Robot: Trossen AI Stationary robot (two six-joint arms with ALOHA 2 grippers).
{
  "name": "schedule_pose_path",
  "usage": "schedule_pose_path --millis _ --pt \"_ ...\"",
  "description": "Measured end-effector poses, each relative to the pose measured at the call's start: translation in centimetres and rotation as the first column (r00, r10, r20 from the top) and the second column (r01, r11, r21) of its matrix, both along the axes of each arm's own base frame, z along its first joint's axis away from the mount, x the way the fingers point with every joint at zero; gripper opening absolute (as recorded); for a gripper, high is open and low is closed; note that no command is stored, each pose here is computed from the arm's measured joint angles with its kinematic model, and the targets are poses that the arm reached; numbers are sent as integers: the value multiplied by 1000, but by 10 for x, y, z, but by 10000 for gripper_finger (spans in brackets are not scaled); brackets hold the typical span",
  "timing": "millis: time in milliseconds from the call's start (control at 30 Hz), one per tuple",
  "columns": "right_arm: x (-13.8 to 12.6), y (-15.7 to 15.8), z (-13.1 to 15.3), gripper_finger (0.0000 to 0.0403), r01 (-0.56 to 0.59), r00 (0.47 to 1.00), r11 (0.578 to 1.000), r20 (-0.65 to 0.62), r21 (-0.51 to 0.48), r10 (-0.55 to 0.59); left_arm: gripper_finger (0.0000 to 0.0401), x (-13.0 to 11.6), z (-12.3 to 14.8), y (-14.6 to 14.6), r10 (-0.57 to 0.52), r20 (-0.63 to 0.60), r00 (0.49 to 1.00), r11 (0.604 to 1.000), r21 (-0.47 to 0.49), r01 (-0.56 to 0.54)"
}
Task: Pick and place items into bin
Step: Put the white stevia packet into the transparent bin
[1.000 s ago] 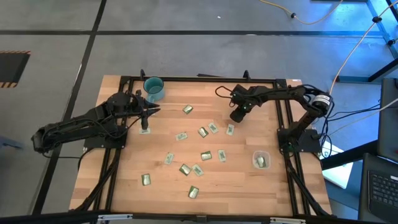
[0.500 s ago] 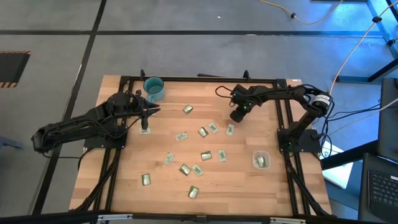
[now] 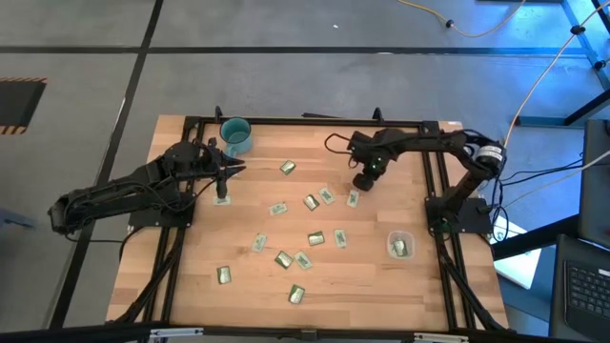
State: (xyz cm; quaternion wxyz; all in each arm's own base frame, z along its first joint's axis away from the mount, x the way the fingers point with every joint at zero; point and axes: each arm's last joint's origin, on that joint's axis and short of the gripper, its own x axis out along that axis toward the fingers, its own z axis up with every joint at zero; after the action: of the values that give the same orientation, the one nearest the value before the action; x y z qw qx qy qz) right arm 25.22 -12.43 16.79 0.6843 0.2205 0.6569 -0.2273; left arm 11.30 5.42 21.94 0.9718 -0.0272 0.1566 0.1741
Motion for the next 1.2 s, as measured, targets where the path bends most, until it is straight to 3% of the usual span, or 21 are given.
schedule_pose_path --millis 167,367,533,733,867,1000,1200 --pt "3 36 36 5 -18 997 1000 69 -21 19 75 0 0 0 -5 -5 1000 1000 14 5" --pt "-15 95 81 5 17 982 1000 191 -11 -15 75 0 0 0 -3 -3 1000 1000 10 3" --pt "-35 146 90 6 49 991 999 125 -13 -47 75 0 0 0 -3 -3 1000 1000 9 3" --pt "-55 201 88 6 141 986 990 90 16 -142 75 0 0 0 -3 -2 1000 1000 7 3" --pt "-75 227 71 6 256 966 967 44 0 -256 75 0 0 0 -3 -2 1000 1000 7 3" --pt "-91 242 47 6 337 941 941 37 1 -337 74 0 0 0 -3 -2 1000 1000 7 3" --pt "-97 248 24 6 313 947 949 62 40 -315 74 0 0 0 -3 -2 1000 1000 7 3"
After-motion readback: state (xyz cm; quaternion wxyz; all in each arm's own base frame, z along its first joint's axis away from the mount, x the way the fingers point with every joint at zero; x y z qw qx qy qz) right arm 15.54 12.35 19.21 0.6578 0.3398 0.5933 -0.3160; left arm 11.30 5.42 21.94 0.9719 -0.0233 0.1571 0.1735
